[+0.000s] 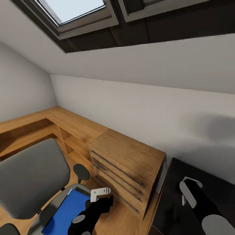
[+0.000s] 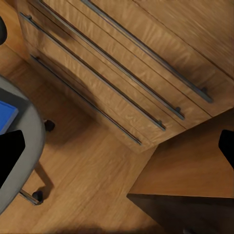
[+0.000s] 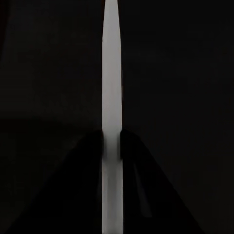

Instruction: In the bedroom, organize the workspace by keeping the computer under the desk, ensuring the monitor is on the desk, placing the keyboard on the desk next to the monitor, placing the mouse on the desk next to the keyboard, moving the folder from the swivel chair onto the desk next to the mouse, stacking the notebook on top of the folder with the pen on top of the notebook, and positioning the swivel chair next to the desk.

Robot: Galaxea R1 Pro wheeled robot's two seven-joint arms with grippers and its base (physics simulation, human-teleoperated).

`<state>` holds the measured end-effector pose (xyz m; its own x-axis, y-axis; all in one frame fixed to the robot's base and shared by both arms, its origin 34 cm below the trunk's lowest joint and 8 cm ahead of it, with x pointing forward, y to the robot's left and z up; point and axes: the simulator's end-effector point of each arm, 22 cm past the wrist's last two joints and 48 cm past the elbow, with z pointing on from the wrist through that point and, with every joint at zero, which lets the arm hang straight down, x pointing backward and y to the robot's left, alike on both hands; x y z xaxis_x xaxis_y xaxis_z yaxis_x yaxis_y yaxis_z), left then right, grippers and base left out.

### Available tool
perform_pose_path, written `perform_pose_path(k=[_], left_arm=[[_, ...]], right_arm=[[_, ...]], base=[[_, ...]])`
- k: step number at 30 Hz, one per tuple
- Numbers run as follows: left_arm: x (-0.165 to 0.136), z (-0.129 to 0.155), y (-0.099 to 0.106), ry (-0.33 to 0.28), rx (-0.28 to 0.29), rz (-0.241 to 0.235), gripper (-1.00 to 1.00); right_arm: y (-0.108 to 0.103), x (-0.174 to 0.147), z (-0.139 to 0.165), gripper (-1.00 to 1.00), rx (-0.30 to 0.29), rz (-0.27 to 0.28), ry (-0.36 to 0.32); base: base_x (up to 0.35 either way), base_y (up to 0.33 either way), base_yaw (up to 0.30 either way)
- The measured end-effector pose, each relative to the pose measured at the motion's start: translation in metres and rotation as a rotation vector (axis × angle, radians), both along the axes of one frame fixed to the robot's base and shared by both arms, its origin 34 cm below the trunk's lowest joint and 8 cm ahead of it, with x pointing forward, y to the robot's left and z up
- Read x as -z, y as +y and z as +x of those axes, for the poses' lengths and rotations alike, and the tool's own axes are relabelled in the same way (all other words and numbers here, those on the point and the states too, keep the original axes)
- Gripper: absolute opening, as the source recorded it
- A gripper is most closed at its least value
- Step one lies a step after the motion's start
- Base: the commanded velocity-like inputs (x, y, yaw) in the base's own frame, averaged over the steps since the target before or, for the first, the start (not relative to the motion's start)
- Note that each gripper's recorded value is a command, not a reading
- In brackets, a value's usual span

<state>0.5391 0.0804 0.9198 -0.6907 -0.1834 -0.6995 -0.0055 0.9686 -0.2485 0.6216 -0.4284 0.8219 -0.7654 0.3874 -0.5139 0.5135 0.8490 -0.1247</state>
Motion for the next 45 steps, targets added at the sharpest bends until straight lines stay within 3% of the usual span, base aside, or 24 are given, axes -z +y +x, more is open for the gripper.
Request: perform_pose_path(k=[12, 18, 23, 36, 37, 45], left_arm=[[0.0, 0.0, 0.001, 0.0, -0.002, 0.001, 1.0], [0.002, 0.001, 0.001, -0.001, -0.002, 0.001, 1.0], [0.006, 0.002, 0.001, 0.0, -0.001, 0.001, 1.0], [0.018, 0.005, 0.001, 0.002, 0.001, 0.003, 1.0], [0.018, 0.005, 0.001, 0.002, 0.001, 0.002, 1.0], [0.018, 0.005, 0.001, 0.007, -0.001, -0.001, 1.0]], right_arm=[[-0.003, 0.008, 0.0, -1.0, 0.011, 0.015, 0.015], [-0.023, 0.027, 0.001, -1.0, 0.063, 0.033, 0.038], [-0.025, 0.033, 0.007, -1.0, 0.065, 0.056, 0.033], [-0.031, 0.042, 0.011, -1.0, 0.069, 0.052, 0.031], [-0.031, 0.042, 0.011, 1.0, 0.069, 0.052, 0.031], [-0.032, 0.041, 0.011, 1.0, 0.054, 0.031, 0.034]], base=[[0.0, 0.0, 0.0], [0.0, 0.0, 0.0], [0.0, 0.0, 0.0], [0.0, 0.0, 0.0], [0.0, 0.0, 0.0], [0.0, 0.0, 0.0]])
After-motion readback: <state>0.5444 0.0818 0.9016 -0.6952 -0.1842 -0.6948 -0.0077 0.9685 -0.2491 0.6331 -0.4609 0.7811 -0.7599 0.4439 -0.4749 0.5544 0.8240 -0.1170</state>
